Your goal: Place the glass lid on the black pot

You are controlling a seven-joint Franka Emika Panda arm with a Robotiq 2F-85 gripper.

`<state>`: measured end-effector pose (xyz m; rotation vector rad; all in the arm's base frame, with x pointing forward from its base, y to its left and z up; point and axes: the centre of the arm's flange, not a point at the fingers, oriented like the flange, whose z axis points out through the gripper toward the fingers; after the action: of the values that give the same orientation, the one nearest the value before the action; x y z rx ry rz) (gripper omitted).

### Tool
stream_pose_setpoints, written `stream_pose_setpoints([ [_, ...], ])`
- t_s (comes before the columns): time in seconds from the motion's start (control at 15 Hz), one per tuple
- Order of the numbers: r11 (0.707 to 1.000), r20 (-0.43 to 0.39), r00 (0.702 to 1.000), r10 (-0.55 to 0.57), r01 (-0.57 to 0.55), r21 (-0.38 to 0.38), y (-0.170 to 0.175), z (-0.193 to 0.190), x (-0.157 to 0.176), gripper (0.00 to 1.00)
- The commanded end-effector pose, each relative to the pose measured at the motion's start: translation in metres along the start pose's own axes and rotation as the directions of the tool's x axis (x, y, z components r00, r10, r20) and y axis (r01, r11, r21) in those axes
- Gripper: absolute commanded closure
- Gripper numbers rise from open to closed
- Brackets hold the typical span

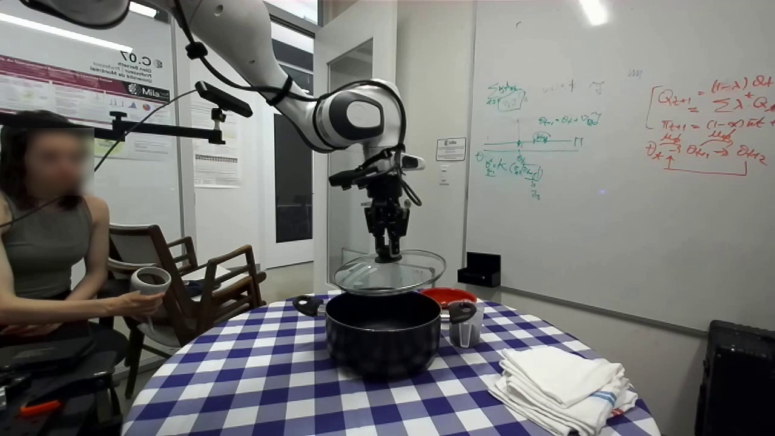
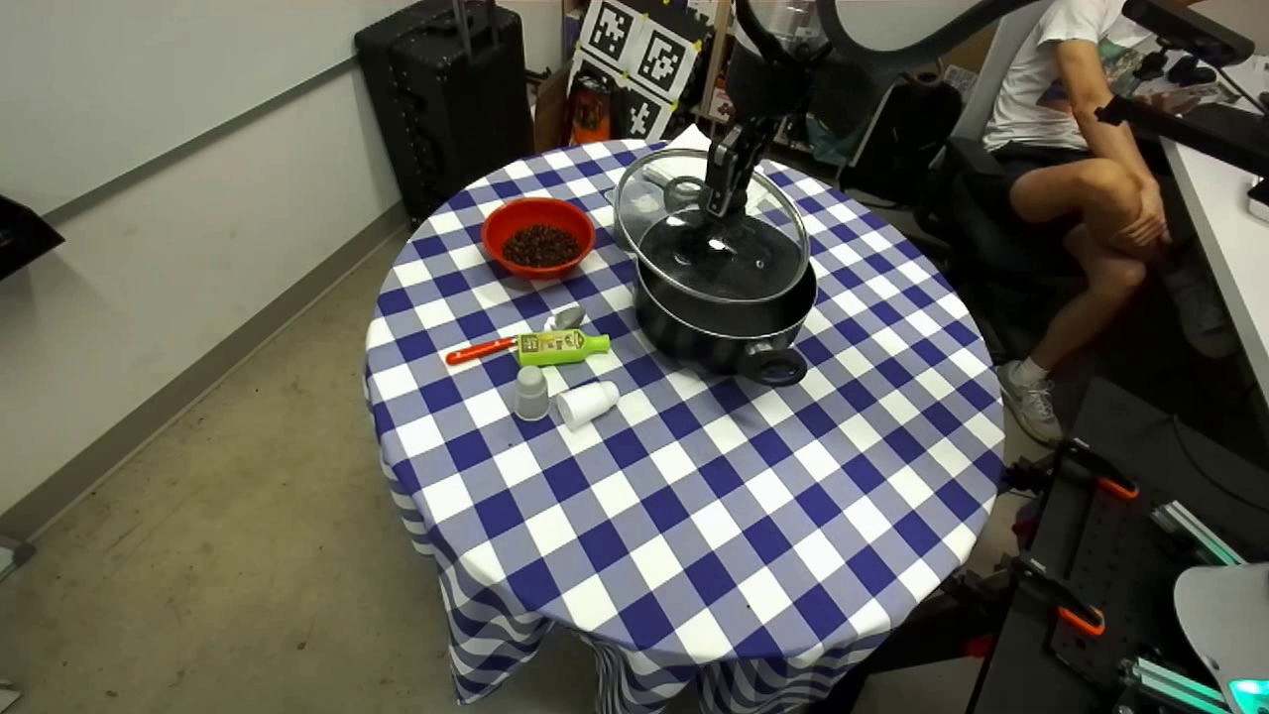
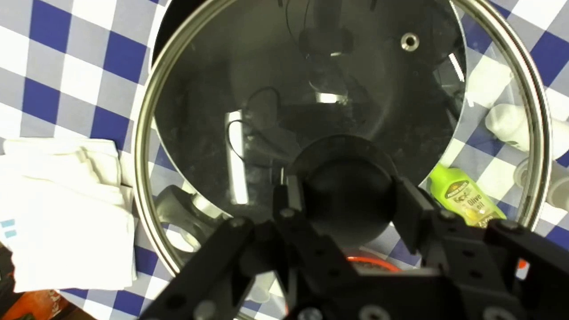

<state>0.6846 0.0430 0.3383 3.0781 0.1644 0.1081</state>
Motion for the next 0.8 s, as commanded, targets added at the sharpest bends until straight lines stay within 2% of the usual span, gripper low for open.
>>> stream_pose_setpoints([
  [0.0,1.000,0.034,0.999,-0.006,0.005,0.027,0.006,0.005,0.014,0.75],
  [0.73,0.999,0.075,0.997,0.032,-0.035,0.031,0.020,0.034,0.004,0.75],
])
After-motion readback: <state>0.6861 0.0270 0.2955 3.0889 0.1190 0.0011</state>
